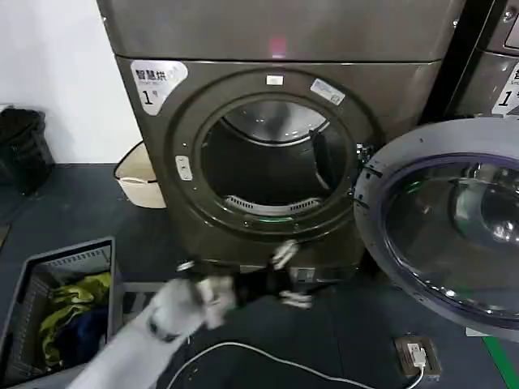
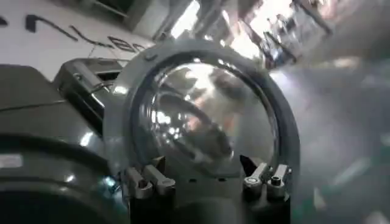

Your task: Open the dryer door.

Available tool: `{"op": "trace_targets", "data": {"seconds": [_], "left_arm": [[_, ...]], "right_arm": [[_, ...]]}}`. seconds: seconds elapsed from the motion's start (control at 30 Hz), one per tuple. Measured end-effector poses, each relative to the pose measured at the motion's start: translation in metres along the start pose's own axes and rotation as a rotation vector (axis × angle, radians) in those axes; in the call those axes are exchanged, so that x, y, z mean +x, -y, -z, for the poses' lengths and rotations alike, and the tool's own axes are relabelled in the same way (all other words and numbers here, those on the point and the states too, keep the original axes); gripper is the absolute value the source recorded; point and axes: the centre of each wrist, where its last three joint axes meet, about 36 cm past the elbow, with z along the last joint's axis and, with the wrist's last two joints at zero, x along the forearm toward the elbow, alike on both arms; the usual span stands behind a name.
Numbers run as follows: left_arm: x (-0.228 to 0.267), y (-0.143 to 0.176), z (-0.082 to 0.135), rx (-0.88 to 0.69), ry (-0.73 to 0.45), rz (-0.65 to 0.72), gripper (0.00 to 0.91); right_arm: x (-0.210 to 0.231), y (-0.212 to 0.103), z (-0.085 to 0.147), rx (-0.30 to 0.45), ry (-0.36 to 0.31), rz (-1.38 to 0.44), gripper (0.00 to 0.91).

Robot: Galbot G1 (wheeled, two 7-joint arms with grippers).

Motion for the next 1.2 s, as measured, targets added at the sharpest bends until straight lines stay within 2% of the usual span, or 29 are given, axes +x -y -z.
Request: {"op": "trace_targets", "data": {"seconds": [0.17,0.27,0.43,0.57,0.8,1.07,1.2], "left_arm": [[0.075,-0.006,-0.012,-0.211,-0.134,-0.067,0.907],[0.112,-0.011,-0.018,-0.321,-0.173,-0.122,0.907],[0.167,-0.027,-0.029,-0.499,-0.239,-0.274,0.907],[0.207,-0.045,-0.032,-0.604,-0.394,-0.426,0.907],[0.244,-0.072,-0.017,-0.84,-0.569,-0.705,0.907],[0.273,-0.065,-0.016,-0.98,-0.728,-1.097,0.907],[0.28,-0.071,-0.013,-1.03,-0.782,-1.189,0.907]], "right_arm": [[-0.001,-0.011,0.001,-0.008,0.0,0.021,0.907],[0.003,-0.018,0.002,-0.016,0.003,0.037,0.907],[0.011,-0.033,-0.001,-0.03,0.0,0.082,0.907],[0.017,-0.048,-0.003,-0.052,0.005,0.116,0.907],[0.023,-0.066,-0.004,-0.106,0.032,0.163,0.907],[0.025,-0.069,-0.008,-0.116,0.026,0.182,0.907],[0.026,-0.07,-0.01,-0.128,0.029,0.184,0.907]]}}
